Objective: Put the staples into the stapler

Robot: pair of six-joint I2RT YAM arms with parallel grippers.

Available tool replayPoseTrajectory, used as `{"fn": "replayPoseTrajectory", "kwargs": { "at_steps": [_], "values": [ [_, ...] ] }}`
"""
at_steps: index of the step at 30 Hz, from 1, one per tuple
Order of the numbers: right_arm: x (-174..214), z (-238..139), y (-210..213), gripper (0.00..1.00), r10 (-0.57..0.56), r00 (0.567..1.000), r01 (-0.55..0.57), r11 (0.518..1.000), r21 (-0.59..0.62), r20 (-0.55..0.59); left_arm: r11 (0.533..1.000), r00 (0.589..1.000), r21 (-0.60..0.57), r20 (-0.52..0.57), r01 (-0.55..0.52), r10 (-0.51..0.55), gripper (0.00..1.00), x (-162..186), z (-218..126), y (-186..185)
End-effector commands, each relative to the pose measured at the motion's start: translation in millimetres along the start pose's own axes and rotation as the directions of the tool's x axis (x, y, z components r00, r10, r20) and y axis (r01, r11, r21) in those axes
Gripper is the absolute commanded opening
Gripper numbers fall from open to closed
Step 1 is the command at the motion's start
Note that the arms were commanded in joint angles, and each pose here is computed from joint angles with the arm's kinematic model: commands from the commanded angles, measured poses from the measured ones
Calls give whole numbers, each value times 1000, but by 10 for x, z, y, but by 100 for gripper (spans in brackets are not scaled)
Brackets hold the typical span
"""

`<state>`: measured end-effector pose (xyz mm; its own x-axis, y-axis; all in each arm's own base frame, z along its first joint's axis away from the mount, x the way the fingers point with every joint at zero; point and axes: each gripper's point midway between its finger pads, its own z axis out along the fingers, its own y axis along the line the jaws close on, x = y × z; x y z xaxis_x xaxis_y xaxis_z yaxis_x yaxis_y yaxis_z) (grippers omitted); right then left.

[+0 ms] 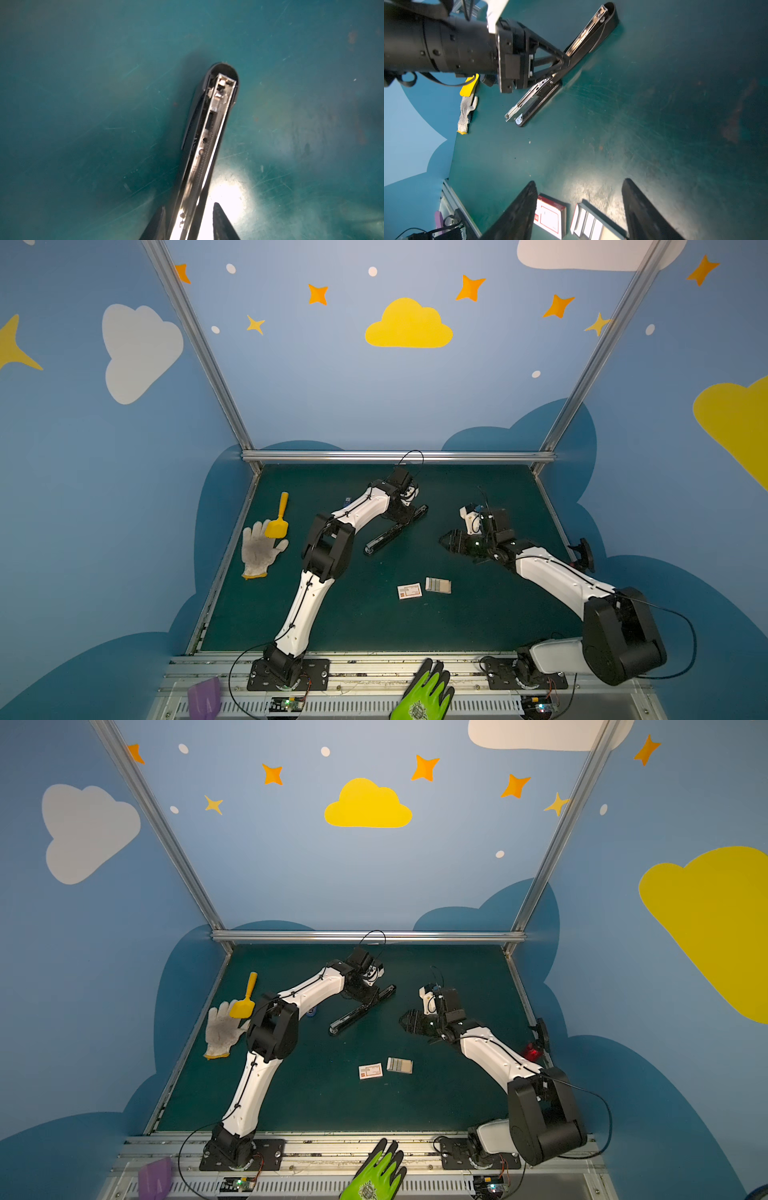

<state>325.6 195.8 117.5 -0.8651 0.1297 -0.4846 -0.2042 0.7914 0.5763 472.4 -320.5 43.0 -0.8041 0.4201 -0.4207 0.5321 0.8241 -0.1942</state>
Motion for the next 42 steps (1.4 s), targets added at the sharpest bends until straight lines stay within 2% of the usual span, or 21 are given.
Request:
{"fn": "replayPoseTrajectory", "kwargs": {
  "at_steps": [1,6,8,11,16,24,32,42],
  "values": [
    [-197,64,78,66,33,999,-31,997,-65,26,1000,998,23,-69,-10,12,35,219,141,-80],
    [-269,201,20,66,92,996,-90,991,-101,14,1000,995,3,-91,-30,30,35,320,200,-82],
    [-284,234,-4,66,104,995,-101,989,-105,15,999,995,0,-87,-38,38,26,322,193,-89],
    [-303,288,-31,66,125,992,-124,986,-115,7,999,996,-8,-75,-45,44,23,311,173,-88],
    [-387,402,-51,66,170,986,-168,974,-154,0,996,997,-51,-45,-71,68,5,307,96,-61],
    [-616,740,-114,67,286,957,-286,917,-280,-42,989,987,-108,114,-106,118,4,187,-222,-183],
    [-730,1080,-95,69,346,934,-352,849,-393,-89,989,963,-112,241,-95,120,4,173,-424,-325],
    [-779,1274,-53,64,351,931,-354,809,-469,-98,991,958,-87,259,-102,122,4,200,-440,-417]
  ]
}}
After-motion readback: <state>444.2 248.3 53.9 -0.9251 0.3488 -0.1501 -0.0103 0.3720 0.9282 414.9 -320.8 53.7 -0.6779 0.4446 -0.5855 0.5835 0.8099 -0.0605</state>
